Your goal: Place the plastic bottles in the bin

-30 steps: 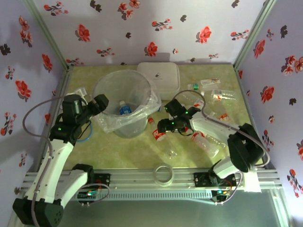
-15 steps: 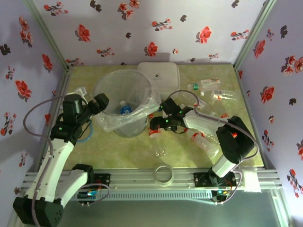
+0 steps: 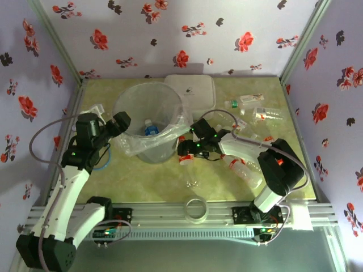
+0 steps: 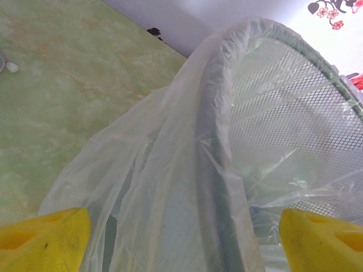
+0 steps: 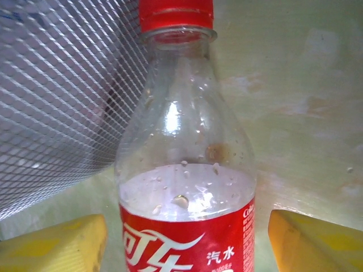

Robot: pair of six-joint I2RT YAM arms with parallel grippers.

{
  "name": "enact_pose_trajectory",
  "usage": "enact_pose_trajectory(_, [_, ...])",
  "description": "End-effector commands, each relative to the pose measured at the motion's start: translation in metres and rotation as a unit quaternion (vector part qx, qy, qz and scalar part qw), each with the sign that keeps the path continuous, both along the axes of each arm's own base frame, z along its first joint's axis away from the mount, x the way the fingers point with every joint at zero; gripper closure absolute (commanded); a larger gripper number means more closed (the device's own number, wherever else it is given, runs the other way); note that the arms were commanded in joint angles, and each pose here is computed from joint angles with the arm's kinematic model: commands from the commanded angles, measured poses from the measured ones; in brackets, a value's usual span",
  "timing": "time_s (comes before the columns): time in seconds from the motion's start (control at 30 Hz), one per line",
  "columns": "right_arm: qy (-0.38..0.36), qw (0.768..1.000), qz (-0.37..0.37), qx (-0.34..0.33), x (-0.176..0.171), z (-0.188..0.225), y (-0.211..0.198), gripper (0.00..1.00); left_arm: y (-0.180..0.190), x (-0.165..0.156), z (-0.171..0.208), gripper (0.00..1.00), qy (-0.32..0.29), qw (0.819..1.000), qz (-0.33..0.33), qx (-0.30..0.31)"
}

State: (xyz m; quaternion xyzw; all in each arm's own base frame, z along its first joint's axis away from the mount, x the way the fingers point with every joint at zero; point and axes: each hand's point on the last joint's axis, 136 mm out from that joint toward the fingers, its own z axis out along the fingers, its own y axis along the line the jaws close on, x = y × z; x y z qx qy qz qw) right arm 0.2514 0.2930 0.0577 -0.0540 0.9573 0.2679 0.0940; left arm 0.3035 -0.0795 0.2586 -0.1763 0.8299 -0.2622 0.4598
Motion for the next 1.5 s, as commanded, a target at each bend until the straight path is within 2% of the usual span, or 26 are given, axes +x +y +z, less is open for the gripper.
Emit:
enact_pose_trajectory(0.0, [0.013, 1.000, -0.006, -0.027, -0.005, -0.017, -0.008, 0.27, 0.000, 0.002, -0.006, 0.13, 0.009, 1.000, 0.005, 0.005])
enact_pose_trajectory(0.2, [0.007, 0.999, -0.011, -0.029, -0.004, -0.011, -0.014, 0.34, 0.001, -0.002, -0.007, 0.13, 0.009, 1.000, 0.004, 0.006])
enact_pose_trajectory(0.37, [-0.035, 0.999, -0.029, -0.018, 0.008, 0.026, -0.027, 0.41, 0.002, -0.004, -0.003, 0.13, 0.006, 1.000, 0.004, 0.009])
enact_pose_trajectory(0.5, [-0.079, 0.995, -0.051, -0.026, 0.019, 0.067, -0.054, 0.45, 0.002, -0.005, -0.001, 0.12, 0.005, 1.000, 0.003, 0.011])
enact_pose_trajectory(0.67, [-0.141, 0.982, -0.100, -0.069, 0.033, 0.124, -0.120, 0.46, 0.002, -0.005, 0.003, 0.12, 0.001, 1.000, 0.002, 0.011])
enact_pose_trajectory(0.77, [-0.198, 0.969, -0.125, -0.081, 0.042, 0.176, -0.154, 0.47, 0.002, -0.005, 0.005, 0.12, 0.001, 1.000, 0.002, 0.012])
enact_pose_trajectory(0.87, [-0.275, 0.951, -0.128, -0.067, 0.054, 0.238, -0.160, 0.48, 0.002, -0.004, 0.005, 0.12, 0.001, 1.000, 0.003, 0.010])
enact_pose_trajectory(0.97, [-0.339, 0.934, -0.116, -0.008, 0.067, 0.300, -0.143, 0.49, 0.002, -0.003, 0.004, 0.12, 0.002, 1.000, 0.004, 0.007])
enact_pose_trajectory(1.07, [-0.391, 0.910, -0.103, 0.087, 0.077, 0.359, -0.114, 0.49, 0.001, -0.005, 0.003, 0.12, 0.002, 1.000, 0.004, 0.003])
enact_pose_trajectory(1.17, [-0.425, 0.887, -0.077, 0.160, 0.082, 0.401, -0.076, 0.49, 0.001, -0.006, 0.001, 0.12, 0.003, 1.000, 0.005, 0.000])
enact_pose_trajectory(1.33, [-0.432, 0.879, 0.006, 0.200, 0.080, 0.423, 0.011, 0.49, -0.004, -0.004, 0.000, 0.12, 0.006, 1.000, 0.000, -0.005])
enact_pose_trajectory(1.47, [-0.412, 0.888, 0.051, 0.198, 0.082, 0.405, 0.067, 0.49, -0.008, -0.003, 0.001, 0.12, 0.003, 1.000, -0.006, -0.007])
